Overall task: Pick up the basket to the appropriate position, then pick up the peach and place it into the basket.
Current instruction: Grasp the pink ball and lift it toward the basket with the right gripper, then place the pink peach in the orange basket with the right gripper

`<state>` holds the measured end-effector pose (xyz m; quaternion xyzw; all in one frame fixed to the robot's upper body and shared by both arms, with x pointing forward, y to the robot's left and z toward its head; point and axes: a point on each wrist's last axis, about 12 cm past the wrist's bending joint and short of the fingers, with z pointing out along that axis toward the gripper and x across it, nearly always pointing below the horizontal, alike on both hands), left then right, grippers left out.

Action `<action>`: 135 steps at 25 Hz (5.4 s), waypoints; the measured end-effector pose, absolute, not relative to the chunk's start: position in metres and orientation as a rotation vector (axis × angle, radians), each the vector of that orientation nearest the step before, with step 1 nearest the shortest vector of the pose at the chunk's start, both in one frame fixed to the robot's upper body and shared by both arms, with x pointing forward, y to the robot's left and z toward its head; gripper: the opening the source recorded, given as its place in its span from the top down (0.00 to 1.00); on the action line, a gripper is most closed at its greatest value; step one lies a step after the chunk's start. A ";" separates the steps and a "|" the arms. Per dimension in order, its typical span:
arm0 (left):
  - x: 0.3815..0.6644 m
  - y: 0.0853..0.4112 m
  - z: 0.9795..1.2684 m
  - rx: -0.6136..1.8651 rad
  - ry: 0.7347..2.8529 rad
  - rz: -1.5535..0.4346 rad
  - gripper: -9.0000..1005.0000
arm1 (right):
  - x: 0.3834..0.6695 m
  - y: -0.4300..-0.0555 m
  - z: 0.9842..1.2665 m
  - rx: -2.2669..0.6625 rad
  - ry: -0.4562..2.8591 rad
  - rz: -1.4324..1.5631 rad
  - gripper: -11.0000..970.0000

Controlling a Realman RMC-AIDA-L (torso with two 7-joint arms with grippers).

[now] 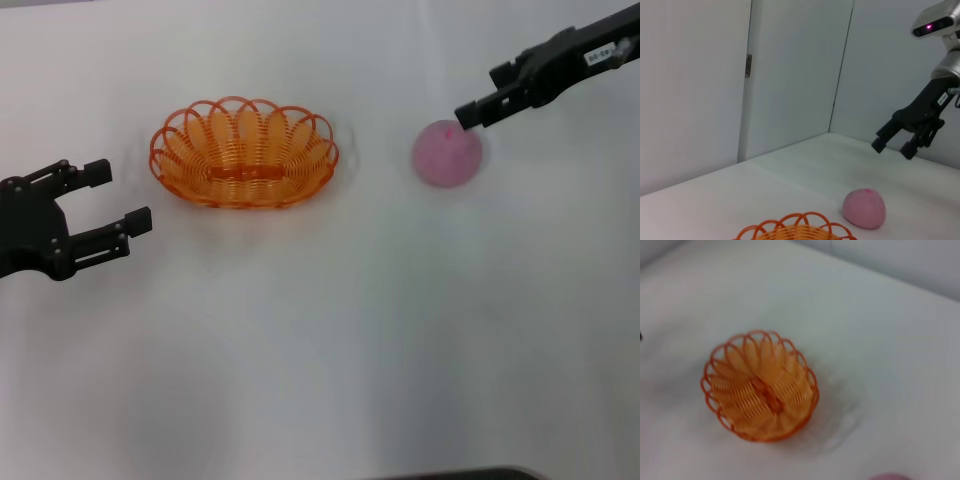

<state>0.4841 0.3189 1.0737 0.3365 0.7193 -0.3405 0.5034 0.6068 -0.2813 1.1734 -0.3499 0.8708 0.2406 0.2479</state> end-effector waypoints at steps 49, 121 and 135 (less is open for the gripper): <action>0.487 0.317 1.069 0.801 1.761 -0.811 0.21 | 0.625 -0.231 1.118 -1.062 2.502 0.387 0.11; 0.481 0.313 1.063 0.782 1.768 -0.852 0.21 | 0.634 -0.180 1.171 -1.170 2.102 0.664 0.82; 0.482 0.309 1.061 0.782 1.760 -0.874 0.21 | 0.621 -0.158 1.107 -1.100 1.865 0.840 0.82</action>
